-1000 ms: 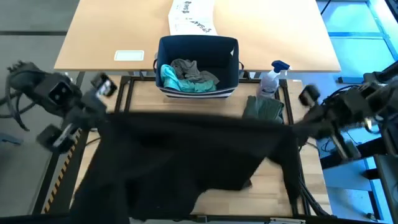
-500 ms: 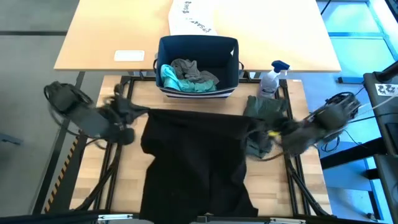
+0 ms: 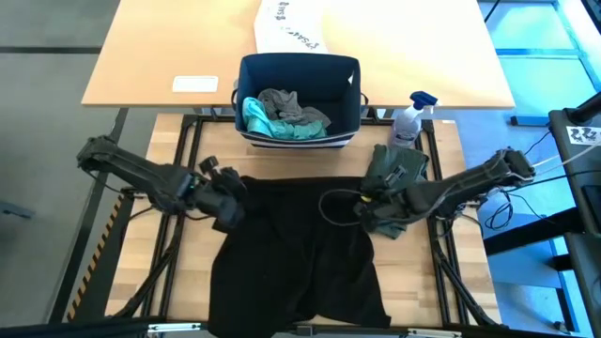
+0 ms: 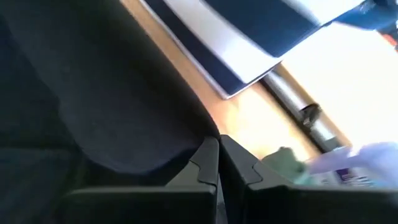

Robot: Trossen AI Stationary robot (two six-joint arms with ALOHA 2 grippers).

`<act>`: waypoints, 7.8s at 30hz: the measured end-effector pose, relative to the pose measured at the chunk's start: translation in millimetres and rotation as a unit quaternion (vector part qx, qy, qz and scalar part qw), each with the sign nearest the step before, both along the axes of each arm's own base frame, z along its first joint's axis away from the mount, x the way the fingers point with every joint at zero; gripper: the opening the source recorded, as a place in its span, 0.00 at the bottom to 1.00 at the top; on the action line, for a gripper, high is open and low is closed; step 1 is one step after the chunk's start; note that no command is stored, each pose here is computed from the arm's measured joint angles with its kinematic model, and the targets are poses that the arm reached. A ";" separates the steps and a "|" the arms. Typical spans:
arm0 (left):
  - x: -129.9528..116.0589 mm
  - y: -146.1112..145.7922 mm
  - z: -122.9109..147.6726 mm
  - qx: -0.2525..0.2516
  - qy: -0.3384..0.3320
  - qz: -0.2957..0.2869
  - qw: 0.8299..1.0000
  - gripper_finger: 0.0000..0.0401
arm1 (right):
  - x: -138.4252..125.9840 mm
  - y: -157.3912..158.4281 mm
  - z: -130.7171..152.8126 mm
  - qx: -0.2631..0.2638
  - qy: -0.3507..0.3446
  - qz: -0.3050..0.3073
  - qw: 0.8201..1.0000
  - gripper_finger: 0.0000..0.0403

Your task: Fold Laundry from Bin

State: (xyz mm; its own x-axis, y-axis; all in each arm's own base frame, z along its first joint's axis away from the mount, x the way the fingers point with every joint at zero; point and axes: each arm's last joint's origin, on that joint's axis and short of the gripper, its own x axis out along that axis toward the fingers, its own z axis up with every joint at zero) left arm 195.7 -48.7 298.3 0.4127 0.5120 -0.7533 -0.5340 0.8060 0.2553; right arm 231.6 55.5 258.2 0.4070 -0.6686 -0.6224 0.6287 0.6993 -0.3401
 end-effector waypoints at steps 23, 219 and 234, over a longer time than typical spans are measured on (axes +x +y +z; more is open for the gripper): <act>4.9 91.2 9.9 -0.039 -0.133 -0.027 0.990 0.39 | 27.2 -96.9 29.6 0.160 -0.150 -0.093 0.971 0.44; 29.7 164.1 -136.3 0.085 0.018 0.090 0.992 0.29 | 46.9 -136.9 -96.6 -0.026 0.035 -0.089 0.995 0.45; 0.7 176.0 -62.5 -0.111 -0.170 0.019 0.979 0.29 | 39.2 -160.2 -41.5 0.288 -0.133 0.108 0.942 0.45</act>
